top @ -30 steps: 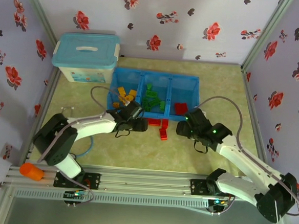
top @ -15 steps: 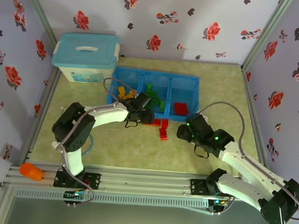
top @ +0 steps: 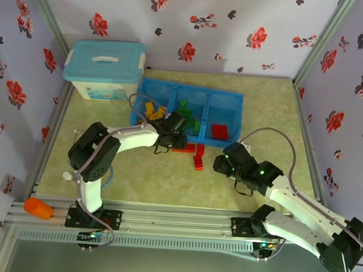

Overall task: Sort the legos into containers by color
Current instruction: Pick up the lego from the center of the table.

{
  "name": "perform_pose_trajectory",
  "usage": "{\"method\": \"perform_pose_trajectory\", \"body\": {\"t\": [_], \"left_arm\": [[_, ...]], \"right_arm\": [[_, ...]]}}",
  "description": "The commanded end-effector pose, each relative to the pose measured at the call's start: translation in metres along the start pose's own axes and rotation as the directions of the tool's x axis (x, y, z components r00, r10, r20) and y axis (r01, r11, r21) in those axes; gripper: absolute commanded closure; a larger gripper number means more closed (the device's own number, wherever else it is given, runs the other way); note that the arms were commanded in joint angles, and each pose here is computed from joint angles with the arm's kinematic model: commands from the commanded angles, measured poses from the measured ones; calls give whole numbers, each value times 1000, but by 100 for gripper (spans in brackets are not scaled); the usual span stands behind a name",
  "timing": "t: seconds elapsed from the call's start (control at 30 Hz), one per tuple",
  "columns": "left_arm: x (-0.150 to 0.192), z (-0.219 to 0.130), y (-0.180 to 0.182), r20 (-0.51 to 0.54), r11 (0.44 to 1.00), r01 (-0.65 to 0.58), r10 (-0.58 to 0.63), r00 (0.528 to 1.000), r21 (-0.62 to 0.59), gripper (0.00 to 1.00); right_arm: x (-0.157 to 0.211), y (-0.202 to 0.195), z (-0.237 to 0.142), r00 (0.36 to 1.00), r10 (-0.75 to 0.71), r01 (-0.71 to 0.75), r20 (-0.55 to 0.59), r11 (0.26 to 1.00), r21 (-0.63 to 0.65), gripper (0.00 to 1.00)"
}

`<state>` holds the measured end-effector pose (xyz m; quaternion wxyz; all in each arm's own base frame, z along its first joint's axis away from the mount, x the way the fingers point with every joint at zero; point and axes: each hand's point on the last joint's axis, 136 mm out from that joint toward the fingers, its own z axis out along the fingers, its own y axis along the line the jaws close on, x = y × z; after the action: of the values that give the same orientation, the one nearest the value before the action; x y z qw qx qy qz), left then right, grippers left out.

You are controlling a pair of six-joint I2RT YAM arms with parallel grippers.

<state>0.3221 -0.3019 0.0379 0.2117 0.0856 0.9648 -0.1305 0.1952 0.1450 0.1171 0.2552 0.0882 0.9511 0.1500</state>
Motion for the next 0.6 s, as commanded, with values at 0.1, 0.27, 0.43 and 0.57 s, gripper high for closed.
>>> {"method": "perform_pose_trajectory", "body": {"t": [0.1,0.27,0.43,0.57], "left_arm": [[23,-2,27,-42,998,43,-45,998,-43,47],[27,-10,33,-29,997,56,-57,998,-43,49],[34,-16,41,-23,997,59,-60,998,-59,49],[38,-19,47,-23,996,61,-63,998,-69,50]], "right_arm": [[3,1,6,1000,13,-13,23,1000,8,33],[5,2,5,1000,9,-9,25,1000,8,33],[2,3,4,999,7,-8,32,1000,11,33],[4,4,5,1000,6,-6,29,1000,9,34]]}}
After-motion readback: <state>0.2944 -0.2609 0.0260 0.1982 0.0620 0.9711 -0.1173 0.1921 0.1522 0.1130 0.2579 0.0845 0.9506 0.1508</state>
